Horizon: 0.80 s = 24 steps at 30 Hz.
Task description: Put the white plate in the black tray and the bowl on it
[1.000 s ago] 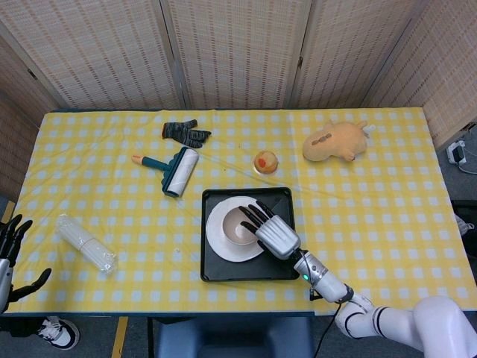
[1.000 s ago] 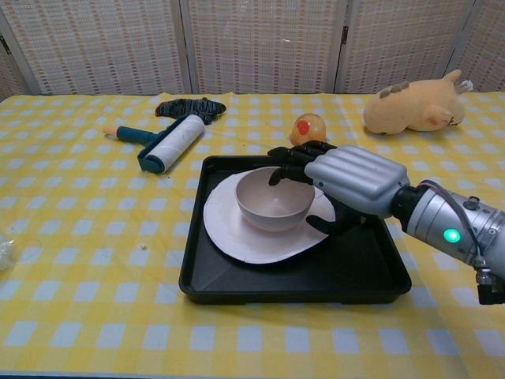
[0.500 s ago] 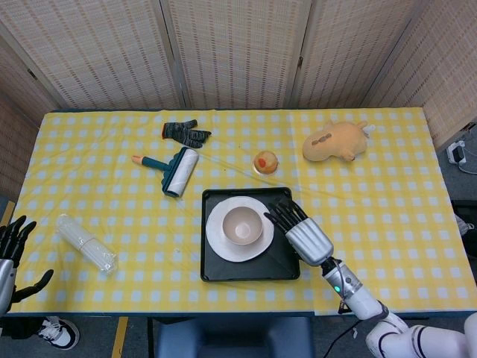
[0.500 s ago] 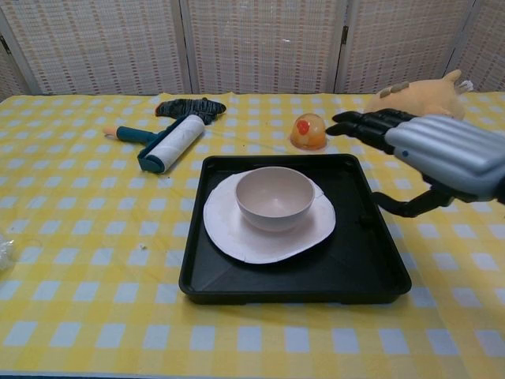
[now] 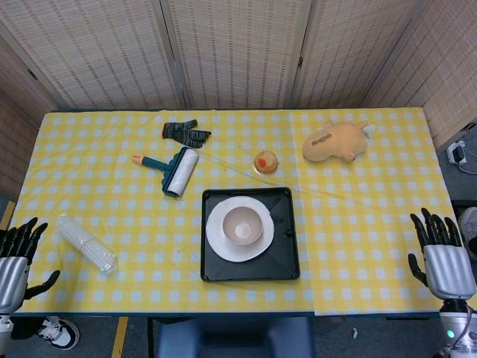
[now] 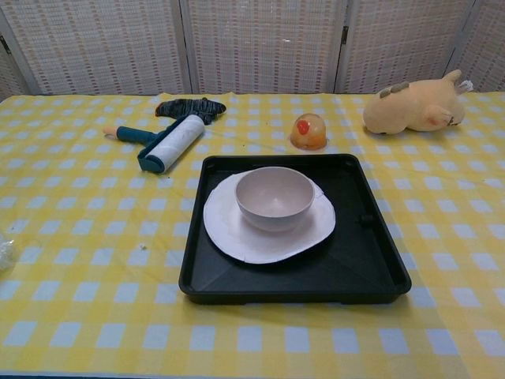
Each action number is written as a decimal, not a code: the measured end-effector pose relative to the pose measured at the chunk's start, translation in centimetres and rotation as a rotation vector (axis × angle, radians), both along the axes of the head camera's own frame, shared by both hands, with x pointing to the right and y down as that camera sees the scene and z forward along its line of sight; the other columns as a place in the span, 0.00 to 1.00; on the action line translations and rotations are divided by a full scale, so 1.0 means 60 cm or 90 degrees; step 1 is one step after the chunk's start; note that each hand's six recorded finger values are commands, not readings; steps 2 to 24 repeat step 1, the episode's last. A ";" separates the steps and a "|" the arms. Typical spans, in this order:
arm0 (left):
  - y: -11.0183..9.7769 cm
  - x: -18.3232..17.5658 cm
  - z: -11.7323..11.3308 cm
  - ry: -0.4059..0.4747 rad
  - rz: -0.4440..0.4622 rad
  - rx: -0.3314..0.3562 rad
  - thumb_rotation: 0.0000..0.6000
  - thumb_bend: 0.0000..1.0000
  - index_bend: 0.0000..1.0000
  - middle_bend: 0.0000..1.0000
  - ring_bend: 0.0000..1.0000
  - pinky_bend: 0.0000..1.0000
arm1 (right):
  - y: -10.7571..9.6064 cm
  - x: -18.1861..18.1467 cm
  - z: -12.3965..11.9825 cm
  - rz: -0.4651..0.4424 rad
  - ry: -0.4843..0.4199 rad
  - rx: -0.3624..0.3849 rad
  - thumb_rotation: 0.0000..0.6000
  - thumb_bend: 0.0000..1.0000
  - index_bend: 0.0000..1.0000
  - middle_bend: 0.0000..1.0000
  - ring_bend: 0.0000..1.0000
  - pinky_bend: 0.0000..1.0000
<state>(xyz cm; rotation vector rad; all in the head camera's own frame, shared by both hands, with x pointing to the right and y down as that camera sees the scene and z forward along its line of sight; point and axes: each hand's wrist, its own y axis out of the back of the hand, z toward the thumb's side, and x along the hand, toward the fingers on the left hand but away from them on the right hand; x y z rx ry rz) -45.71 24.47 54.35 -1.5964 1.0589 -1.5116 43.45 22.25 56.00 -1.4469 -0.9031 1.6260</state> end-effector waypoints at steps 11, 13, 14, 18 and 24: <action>0.000 0.002 0.004 -0.005 0.001 -0.004 1.00 0.28 0.00 0.00 0.01 0.00 | 0.005 0.007 -0.003 0.011 -0.007 -0.002 1.00 0.48 0.00 0.00 0.00 0.00; 0.000 0.002 0.004 -0.005 0.001 -0.004 1.00 0.28 0.00 0.00 0.01 0.00 | 0.005 0.007 -0.003 0.011 -0.007 -0.002 1.00 0.48 0.00 0.00 0.00 0.00; 0.000 0.002 0.004 -0.005 0.001 -0.004 1.00 0.28 0.00 0.00 0.01 0.00 | 0.005 0.007 -0.003 0.011 -0.007 -0.002 1.00 0.48 0.00 0.00 0.00 0.00; 0.000 0.002 0.004 -0.005 0.001 -0.004 1.00 0.28 0.00 0.00 0.01 0.00 | 0.005 0.007 -0.003 0.011 -0.007 -0.002 1.00 0.48 0.00 0.00 0.00 0.00; 0.000 0.002 0.004 -0.005 0.001 -0.004 1.00 0.28 0.00 0.00 0.01 0.00 | 0.005 0.007 -0.003 0.011 -0.007 -0.002 1.00 0.48 0.00 0.00 0.00 0.00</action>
